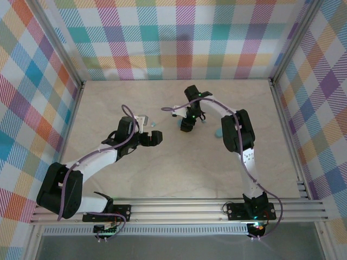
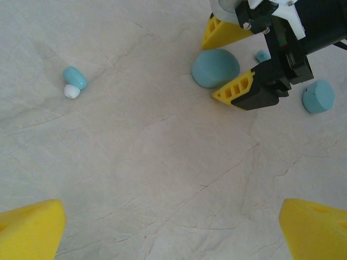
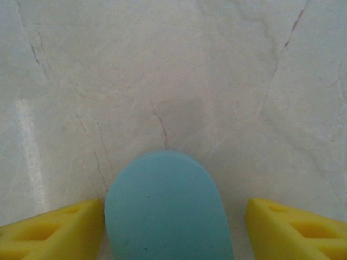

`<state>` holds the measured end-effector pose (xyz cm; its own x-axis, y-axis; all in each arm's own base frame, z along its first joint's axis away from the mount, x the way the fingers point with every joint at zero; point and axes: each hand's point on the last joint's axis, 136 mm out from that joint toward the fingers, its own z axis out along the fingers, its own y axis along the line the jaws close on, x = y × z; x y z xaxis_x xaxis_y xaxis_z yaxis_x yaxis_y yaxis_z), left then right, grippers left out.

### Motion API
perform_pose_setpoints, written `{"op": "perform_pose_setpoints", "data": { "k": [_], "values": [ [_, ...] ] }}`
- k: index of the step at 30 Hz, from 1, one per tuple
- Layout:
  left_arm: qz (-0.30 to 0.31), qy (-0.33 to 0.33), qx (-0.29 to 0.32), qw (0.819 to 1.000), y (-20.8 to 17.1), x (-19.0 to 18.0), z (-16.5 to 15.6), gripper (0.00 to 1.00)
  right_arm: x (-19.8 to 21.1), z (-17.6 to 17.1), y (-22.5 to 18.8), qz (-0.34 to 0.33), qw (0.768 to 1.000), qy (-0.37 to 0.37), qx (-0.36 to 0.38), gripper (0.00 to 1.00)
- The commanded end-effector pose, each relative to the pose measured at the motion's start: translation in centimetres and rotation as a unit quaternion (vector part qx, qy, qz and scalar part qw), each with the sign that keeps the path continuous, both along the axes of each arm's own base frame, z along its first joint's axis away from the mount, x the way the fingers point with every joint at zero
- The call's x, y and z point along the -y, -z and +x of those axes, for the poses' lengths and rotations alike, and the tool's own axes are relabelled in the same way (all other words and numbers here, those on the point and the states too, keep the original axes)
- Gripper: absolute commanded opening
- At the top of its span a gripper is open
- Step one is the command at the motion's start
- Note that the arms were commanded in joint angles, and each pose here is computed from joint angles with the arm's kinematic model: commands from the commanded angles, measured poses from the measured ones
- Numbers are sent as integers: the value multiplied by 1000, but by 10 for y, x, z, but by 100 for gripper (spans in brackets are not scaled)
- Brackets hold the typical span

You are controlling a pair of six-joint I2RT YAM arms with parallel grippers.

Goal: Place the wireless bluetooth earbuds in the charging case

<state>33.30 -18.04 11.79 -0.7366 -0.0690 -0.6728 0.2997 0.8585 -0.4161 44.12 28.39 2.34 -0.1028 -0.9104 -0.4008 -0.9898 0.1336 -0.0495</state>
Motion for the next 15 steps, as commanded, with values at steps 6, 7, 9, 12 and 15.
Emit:
{"op": "perform_pose_setpoints", "data": {
  "k": [6,7,9,12,15],
  "values": [
    [-4,-4,26,1000,-20,-7,5,100,1,-24,12,-24,999,-29,-23,55],
    [-3,-1,28,1000,-22,-7,4,100,1,-28,12,-24,999,-30,-22,54],
    [-1,3,34,999,-26,-8,2,100,0,-33,12,-25,999,-30,-18,51],
    [7,0,41,999,-30,-12,-1,100,-2,-44,10,-26,999,-23,-20,46],
    [18,-10,40,999,-30,-19,-5,100,-2,-60,12,-35,999,-28,-28,42]
  ]
}}
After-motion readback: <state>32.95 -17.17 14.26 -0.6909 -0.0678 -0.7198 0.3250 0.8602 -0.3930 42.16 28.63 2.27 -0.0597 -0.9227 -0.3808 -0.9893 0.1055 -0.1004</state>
